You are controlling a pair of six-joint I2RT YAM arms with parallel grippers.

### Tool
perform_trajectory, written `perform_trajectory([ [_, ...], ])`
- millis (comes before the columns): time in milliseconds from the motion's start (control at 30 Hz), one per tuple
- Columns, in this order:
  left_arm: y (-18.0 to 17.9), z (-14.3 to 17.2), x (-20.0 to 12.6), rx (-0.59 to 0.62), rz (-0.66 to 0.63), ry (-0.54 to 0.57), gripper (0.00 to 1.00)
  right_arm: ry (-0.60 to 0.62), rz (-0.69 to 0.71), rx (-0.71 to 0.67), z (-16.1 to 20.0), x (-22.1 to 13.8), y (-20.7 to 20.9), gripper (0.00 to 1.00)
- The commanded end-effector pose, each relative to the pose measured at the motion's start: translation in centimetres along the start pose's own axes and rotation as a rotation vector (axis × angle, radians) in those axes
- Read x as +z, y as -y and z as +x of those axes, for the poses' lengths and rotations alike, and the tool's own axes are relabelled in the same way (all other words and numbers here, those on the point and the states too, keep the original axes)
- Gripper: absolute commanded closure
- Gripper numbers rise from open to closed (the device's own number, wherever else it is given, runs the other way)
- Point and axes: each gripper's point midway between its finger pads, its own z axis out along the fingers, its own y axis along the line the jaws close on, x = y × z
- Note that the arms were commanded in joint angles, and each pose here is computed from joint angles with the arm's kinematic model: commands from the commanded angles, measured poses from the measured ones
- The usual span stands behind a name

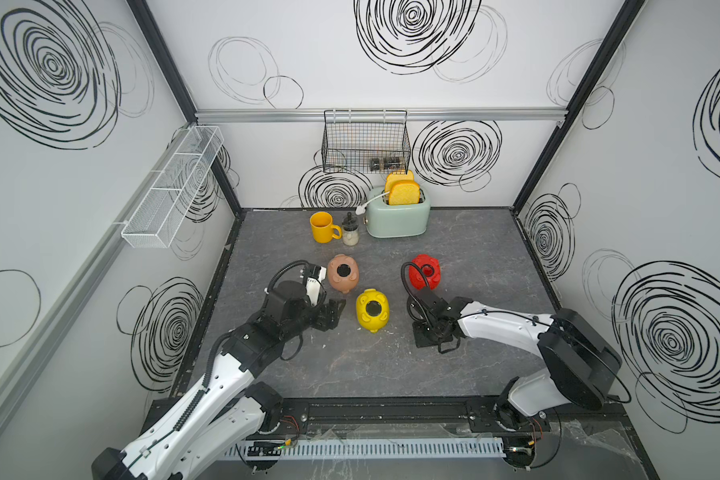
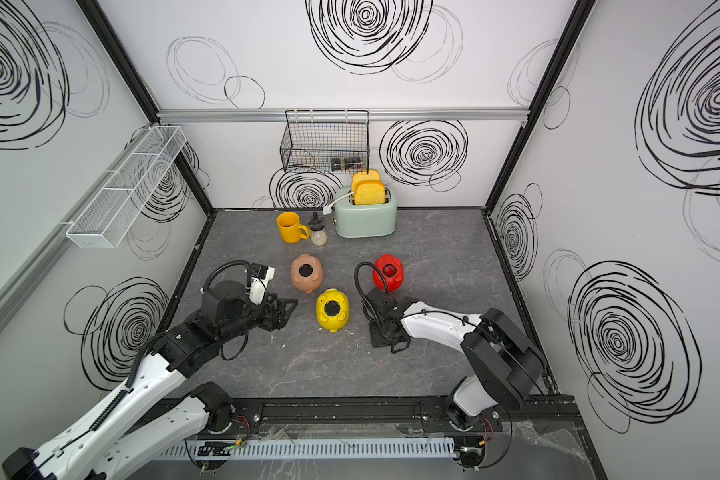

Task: Close piggy banks
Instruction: Pick up the knob at the center of the board.

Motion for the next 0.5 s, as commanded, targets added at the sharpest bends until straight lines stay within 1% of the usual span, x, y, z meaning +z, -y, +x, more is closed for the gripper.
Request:
perform_trajectory([
  [0, 0.07, -0.80, -0.04, 0.015, 0.004, 0.038, 0.24, -0.177, 0.127, -0.003, 4.87, 2.11, 3.65, 1.00],
  [467, 0.04, -0.77, -0.04, 0.012, 0.004, 0.037, 0.24, -0.139, 0.103, 0.004, 4.09, 1.11, 3.30, 1.00],
])
